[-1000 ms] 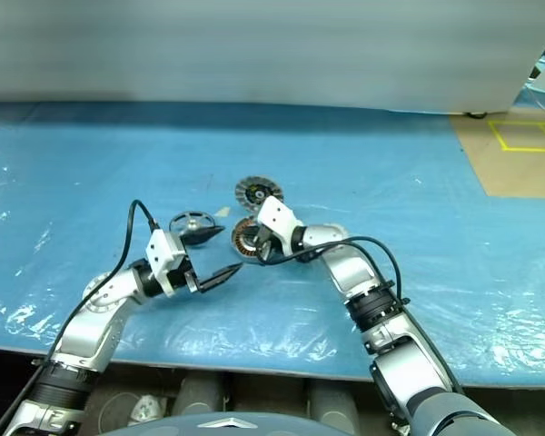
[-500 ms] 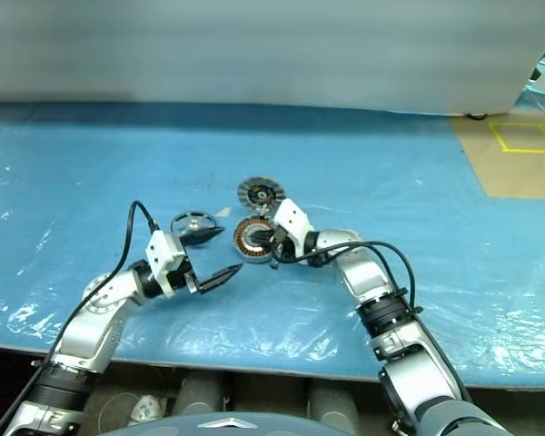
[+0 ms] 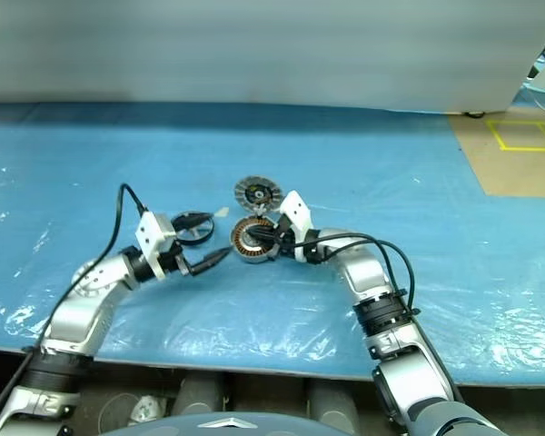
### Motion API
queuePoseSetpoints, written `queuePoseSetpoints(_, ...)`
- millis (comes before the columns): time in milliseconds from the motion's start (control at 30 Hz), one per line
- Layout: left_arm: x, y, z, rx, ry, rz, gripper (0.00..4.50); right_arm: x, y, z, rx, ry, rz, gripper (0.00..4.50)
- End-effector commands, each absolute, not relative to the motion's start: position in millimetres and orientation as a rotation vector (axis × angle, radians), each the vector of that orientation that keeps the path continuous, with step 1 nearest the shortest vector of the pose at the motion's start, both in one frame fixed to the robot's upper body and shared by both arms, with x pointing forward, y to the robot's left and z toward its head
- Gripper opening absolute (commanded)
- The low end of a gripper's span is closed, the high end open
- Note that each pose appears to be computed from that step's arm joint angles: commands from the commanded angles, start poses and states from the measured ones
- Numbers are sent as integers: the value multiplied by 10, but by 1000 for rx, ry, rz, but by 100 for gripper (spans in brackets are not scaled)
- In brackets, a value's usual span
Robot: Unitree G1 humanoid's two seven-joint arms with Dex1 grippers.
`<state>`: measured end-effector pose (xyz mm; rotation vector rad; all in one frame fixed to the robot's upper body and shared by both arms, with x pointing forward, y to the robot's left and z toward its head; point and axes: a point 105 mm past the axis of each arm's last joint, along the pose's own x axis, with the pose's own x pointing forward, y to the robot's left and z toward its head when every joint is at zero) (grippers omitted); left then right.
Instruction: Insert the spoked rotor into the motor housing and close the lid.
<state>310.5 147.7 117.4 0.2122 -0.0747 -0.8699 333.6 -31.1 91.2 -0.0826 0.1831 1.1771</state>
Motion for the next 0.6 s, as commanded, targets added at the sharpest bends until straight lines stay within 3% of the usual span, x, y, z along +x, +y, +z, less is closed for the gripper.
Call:
queuePoseSetpoints(33, 3237, 1712, 1335, 211, -72, -796, 450, 3339, -298, 1040, -121, 122, 1193, 2)
queuePoseSetpoints(67, 3243, 1751, 1354, 196, -48, -819, 450, 3332, -299, 1036, -121, 122, 1195, 2)
queuePoseSetpoints(300, 3387, 2034, 1416, 204, 96, -868, 219, 3299, -286, 1040, -132, 114, 1202, 0)
queuePoseSetpoints(600, 3542, 2012, 1390, 221, 266, -950, 219, 3255, -267, 1035, -135, 102, 1196, 0)
